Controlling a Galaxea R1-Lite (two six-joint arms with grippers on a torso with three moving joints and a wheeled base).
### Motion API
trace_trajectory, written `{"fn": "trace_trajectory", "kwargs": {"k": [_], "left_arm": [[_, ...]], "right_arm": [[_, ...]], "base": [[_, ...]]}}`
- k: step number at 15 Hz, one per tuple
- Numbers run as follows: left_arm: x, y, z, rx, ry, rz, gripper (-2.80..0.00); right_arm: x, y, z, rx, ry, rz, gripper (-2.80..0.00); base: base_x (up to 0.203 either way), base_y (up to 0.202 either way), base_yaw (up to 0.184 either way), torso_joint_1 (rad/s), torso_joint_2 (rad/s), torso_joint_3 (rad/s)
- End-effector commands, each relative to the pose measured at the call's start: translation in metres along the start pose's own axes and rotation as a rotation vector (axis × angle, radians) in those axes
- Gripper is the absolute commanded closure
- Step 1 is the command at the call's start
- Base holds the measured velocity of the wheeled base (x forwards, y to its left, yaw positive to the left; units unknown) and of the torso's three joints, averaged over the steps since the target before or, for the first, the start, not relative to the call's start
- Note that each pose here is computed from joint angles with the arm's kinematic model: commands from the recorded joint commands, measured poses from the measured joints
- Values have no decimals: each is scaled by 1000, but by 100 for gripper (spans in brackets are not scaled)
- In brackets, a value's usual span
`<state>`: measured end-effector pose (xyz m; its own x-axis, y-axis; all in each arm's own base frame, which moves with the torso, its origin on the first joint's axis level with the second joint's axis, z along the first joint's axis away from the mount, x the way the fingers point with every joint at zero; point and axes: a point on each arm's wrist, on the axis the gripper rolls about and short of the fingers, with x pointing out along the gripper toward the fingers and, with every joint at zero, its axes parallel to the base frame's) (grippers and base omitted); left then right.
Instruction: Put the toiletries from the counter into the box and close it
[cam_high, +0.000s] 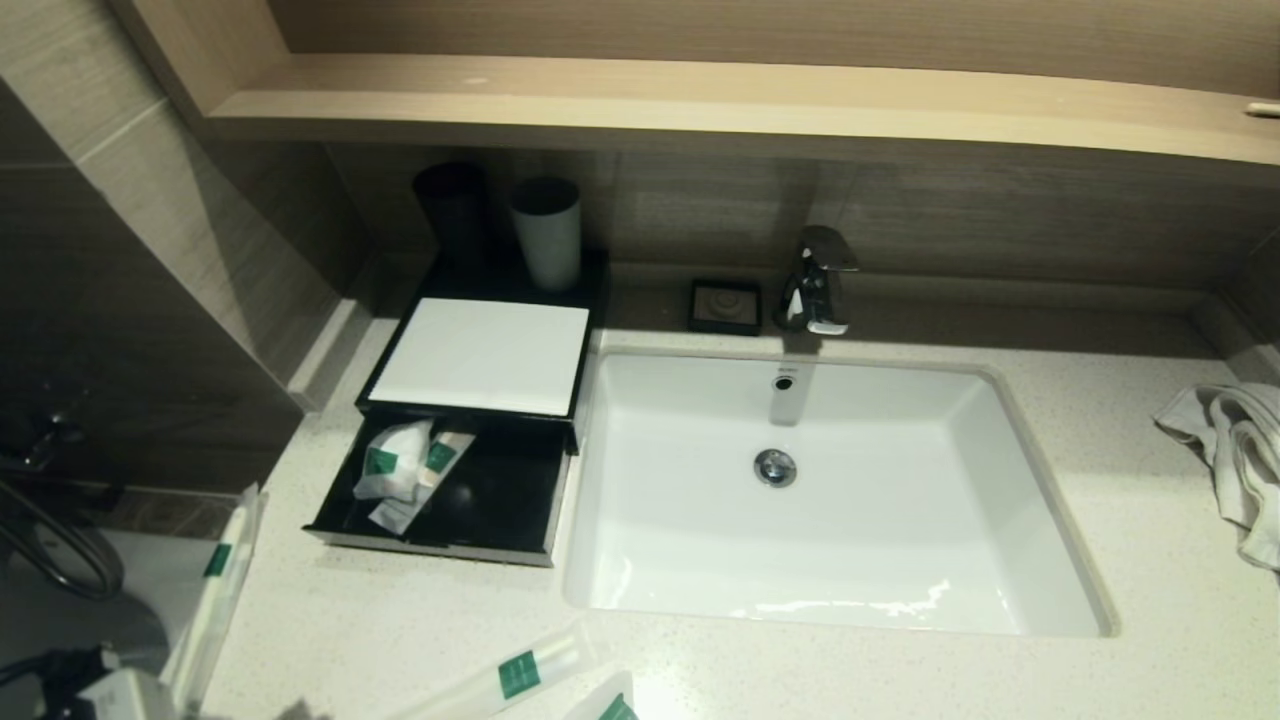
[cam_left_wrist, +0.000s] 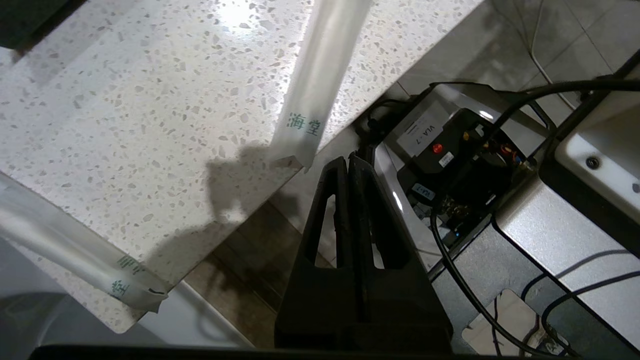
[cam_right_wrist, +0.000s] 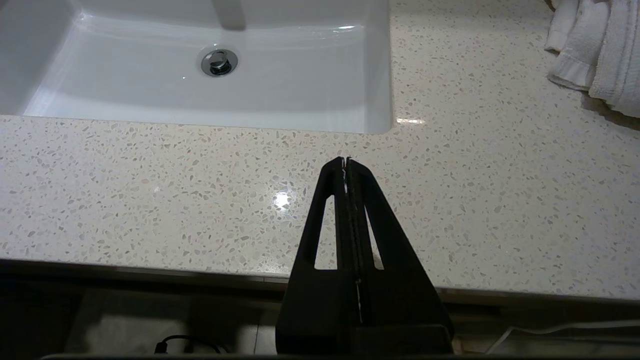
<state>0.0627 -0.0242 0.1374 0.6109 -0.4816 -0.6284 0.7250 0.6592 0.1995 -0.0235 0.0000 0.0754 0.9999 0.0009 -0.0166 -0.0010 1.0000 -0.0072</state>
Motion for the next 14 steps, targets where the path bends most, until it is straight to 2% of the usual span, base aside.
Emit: {"fn": "trace_trajectory", "kwargs": {"k": [1, 8, 14], "left_arm": [[4, -1, -4, 20, 13, -36, 0], [37, 17, 7, 13, 98, -98, 0], [63, 31, 16, 43, 128, -118, 0]], "right_arm": [[0, 0, 0, 0, 0, 1, 0], [0, 0, 0, 0, 0, 1, 0], [0, 0, 0, 0, 0, 1, 0]], "base": [[0, 0, 0, 0, 0, 0], [0, 0, 0, 0, 0, 0], [0, 0, 0, 0, 0, 0]]}}
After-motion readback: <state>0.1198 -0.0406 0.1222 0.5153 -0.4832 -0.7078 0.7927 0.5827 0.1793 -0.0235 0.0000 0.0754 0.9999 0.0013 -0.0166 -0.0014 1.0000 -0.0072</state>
